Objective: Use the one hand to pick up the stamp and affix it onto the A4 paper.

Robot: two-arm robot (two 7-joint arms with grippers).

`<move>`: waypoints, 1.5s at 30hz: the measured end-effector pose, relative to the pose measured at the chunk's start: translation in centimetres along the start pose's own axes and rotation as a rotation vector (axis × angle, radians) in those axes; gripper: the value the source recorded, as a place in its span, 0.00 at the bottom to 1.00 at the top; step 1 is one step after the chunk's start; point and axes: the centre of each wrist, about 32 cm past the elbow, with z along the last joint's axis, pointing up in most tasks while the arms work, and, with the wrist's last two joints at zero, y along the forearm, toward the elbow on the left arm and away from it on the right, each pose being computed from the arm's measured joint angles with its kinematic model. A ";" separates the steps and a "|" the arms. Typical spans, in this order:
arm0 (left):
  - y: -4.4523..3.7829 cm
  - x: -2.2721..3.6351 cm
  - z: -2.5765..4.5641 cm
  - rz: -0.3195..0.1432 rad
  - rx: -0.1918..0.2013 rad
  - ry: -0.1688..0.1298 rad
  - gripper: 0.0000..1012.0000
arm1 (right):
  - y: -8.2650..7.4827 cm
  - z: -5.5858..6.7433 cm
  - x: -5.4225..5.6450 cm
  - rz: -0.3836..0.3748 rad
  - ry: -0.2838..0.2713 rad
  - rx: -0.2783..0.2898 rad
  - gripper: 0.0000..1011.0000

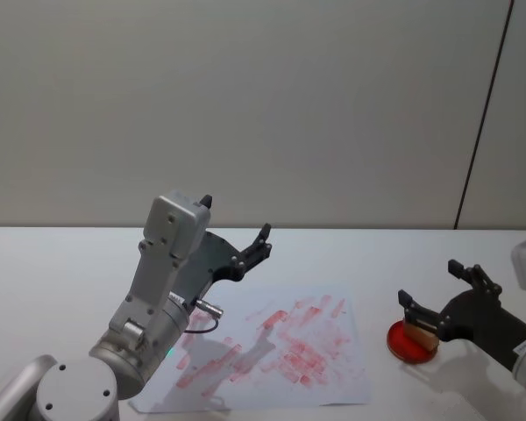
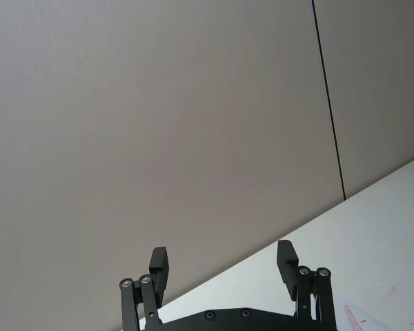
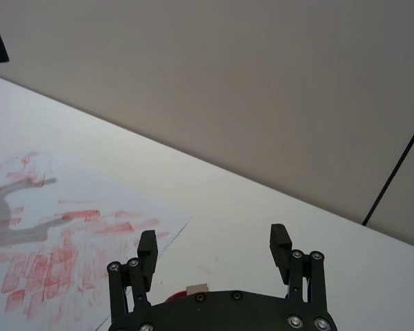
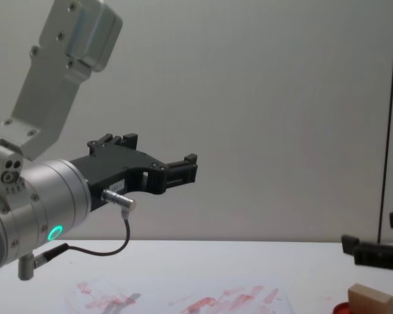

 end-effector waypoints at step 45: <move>0.00 0.00 0.00 0.000 0.000 0.000 0.99 | 0.5 -3.4 1.7 0.109 0.047 -0.165 0.56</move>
